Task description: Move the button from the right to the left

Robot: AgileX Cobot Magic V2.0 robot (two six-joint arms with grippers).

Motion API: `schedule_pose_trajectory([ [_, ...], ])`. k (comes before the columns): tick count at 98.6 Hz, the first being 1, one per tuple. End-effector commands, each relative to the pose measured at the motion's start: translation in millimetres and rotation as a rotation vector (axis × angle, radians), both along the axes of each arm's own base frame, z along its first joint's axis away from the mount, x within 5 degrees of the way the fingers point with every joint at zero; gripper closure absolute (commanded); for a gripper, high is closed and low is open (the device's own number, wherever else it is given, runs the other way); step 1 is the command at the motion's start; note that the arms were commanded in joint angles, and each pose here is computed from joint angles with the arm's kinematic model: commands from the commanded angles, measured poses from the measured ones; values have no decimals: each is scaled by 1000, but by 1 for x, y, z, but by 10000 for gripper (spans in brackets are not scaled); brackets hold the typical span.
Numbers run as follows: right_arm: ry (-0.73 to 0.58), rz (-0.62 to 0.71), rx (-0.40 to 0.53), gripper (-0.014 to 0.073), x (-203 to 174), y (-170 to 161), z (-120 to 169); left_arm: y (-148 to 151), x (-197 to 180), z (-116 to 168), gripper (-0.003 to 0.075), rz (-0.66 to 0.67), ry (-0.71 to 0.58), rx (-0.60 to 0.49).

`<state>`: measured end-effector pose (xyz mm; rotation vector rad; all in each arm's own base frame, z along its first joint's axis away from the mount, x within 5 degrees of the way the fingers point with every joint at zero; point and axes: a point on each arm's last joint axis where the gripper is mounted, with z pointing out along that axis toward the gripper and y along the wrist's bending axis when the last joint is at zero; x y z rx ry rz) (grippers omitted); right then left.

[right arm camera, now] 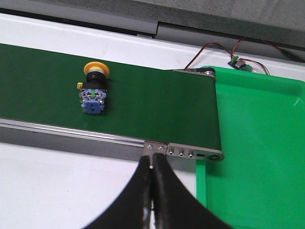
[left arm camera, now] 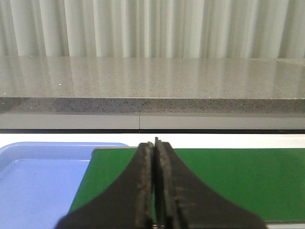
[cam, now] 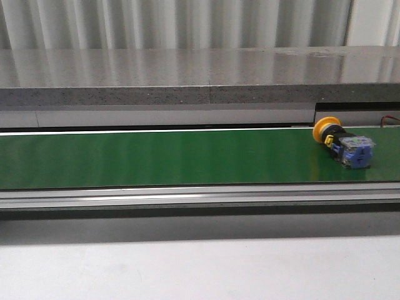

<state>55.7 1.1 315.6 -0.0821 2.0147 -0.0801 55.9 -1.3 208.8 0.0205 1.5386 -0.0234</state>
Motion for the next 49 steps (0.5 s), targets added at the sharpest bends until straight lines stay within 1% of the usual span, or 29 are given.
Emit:
schedule_pose_trajectory([
  [1,-80,-6,-21,662,2,-1,12,-1,-2,0,740,-19,-87,-16],
  [42,-80,-6,-21,662,2,-1,12,-1,-2,0,740,-19,-89,-16],
  [49,-80,-6,-21,662,2,-1,12,-2,-3,3,740,-23,-116,-17],
])
